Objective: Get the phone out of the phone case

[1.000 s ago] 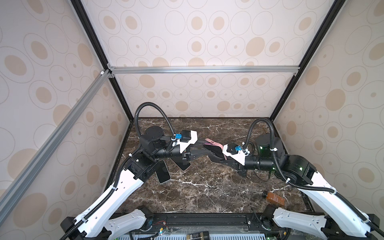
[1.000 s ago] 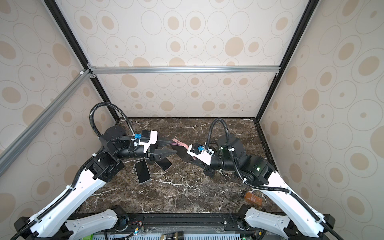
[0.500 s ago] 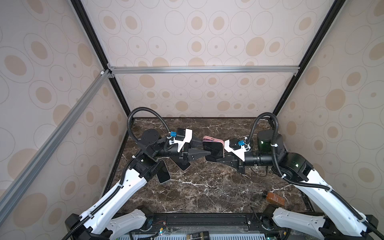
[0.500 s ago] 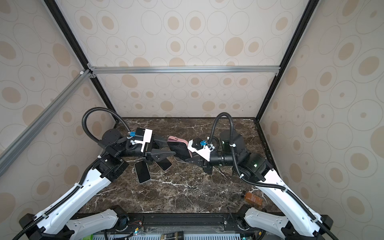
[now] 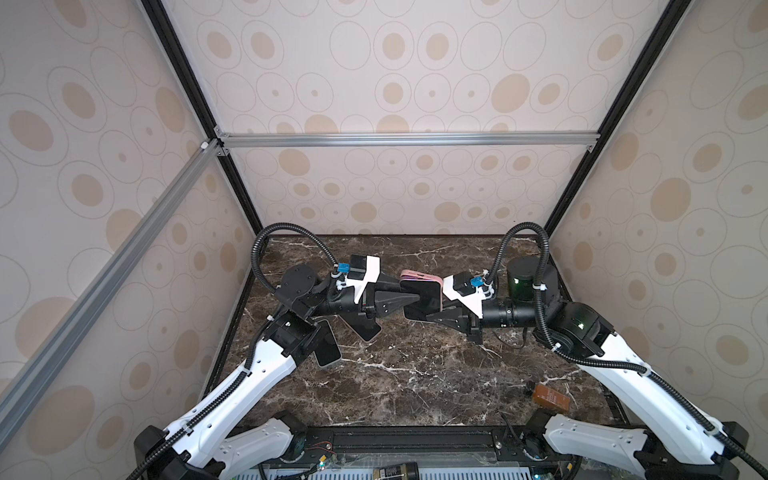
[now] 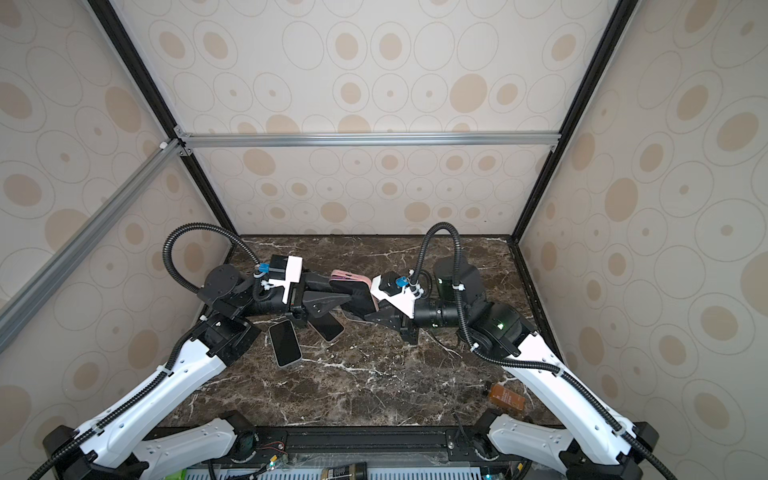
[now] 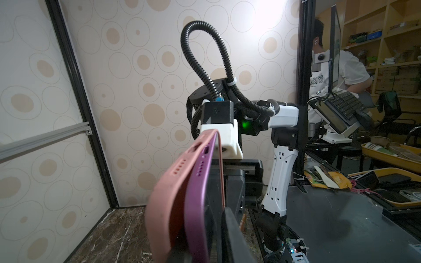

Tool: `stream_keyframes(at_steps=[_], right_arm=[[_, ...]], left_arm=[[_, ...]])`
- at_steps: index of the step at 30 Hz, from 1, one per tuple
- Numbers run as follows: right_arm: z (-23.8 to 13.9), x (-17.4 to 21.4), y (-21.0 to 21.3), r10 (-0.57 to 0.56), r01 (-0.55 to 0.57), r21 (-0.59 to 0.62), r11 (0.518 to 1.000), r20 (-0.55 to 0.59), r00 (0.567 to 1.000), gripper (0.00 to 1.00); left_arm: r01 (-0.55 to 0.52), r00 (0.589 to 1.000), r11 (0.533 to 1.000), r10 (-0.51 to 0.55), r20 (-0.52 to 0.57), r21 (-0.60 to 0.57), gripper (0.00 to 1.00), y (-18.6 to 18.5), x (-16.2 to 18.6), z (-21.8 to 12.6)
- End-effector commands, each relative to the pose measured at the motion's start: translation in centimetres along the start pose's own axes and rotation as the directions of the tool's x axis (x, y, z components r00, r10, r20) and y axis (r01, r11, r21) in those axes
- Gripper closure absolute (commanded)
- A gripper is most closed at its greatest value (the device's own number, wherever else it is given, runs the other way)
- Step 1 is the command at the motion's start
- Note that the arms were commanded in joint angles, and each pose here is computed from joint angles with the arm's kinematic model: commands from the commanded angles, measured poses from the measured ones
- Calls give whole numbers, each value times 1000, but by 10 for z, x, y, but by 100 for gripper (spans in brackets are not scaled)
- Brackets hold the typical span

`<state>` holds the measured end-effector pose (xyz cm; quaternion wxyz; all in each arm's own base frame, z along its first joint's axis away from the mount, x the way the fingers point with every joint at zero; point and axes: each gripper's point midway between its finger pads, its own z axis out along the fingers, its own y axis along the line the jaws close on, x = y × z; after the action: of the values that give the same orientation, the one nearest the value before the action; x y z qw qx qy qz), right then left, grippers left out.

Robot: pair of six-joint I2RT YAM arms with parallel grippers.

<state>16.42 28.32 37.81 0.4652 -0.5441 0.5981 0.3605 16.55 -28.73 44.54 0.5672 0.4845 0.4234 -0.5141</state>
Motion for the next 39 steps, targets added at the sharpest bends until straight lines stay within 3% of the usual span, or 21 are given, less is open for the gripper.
stream_keyframes(at_steps=[1,4,9,14,19,30,39], right_arm=[[-13,-42,3,-140,139,21,990,119,983,92],[-13,-25,4,-119,118,27,993,64,991,83],[-31,4,-6,-103,114,149,982,-76,992,65],[-56,-13,-22,-88,95,308,947,-36,995,59],[-55,-36,-25,0,1,290,957,-6,1000,58],[-29,-39,-41,167,-130,227,965,-150,974,58],[-21,-33,-46,238,-198,213,957,-178,955,58]], left_arm=[[41,997,999,-41,-67,-1,89,-2,20,2],[6,997,999,-9,-81,-35,100,1,14,0],[-87,990,988,71,-122,-126,100,10,1,-7],[-162,968,965,115,-223,-204,100,26,9,-13],[-224,938,954,156,-308,-200,100,33,21,-10],[-307,855,948,238,-461,-80,100,30,57,17],[-349,832,936,291,-472,-38,100,23,66,24]])
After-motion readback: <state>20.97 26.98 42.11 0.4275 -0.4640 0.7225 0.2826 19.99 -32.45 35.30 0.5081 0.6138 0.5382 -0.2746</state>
